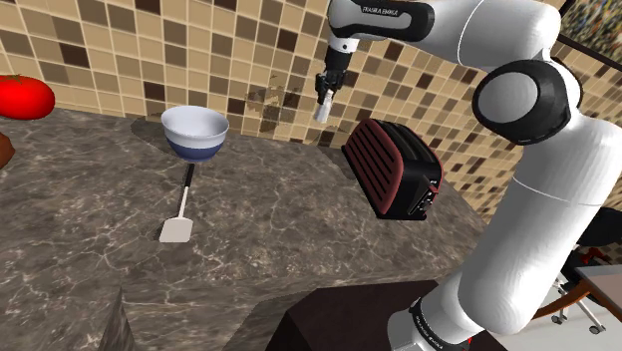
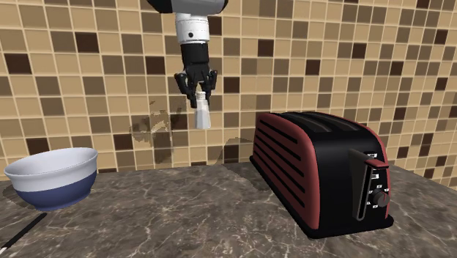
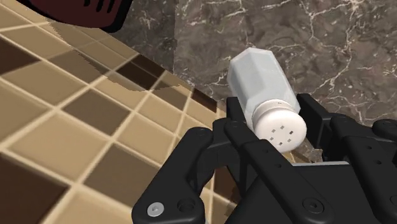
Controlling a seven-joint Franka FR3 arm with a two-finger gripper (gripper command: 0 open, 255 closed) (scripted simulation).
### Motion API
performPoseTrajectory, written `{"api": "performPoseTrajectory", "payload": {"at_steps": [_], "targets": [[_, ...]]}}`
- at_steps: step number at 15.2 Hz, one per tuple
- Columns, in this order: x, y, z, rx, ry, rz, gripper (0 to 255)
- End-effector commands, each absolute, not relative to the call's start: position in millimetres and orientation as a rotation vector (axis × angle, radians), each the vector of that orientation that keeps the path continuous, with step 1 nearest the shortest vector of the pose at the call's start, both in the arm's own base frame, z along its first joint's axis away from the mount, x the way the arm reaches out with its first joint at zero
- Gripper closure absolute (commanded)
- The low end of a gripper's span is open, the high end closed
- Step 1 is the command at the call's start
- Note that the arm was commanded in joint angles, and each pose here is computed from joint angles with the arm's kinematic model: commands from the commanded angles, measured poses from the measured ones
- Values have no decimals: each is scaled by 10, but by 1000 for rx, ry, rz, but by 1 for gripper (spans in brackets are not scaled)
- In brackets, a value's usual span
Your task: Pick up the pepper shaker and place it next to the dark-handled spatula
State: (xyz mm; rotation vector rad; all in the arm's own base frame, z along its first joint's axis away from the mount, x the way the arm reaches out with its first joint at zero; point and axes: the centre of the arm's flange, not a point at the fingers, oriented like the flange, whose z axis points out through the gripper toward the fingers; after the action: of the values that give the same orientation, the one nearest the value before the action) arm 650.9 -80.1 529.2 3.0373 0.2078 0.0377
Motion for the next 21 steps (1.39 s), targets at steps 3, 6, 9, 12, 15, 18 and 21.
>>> {"api": "performPoseTrajectory", "payload": {"at_steps": [3, 6, 9, 12, 15, 18, 21], "targets": [[6397, -282, 5297, 3037, 206, 38, 255], [6310, 104, 5298, 3037, 206, 38, 255], [6223, 491, 5299, 3037, 206, 38, 255], [6136, 877, 5300, 3037, 206, 38, 255], [6049, 1264, 5301, 3037, 206, 38, 255], [5962, 1650, 5302, 3037, 206, 38, 255], [5875, 2036, 5304, 3037, 206, 38, 255]]}}
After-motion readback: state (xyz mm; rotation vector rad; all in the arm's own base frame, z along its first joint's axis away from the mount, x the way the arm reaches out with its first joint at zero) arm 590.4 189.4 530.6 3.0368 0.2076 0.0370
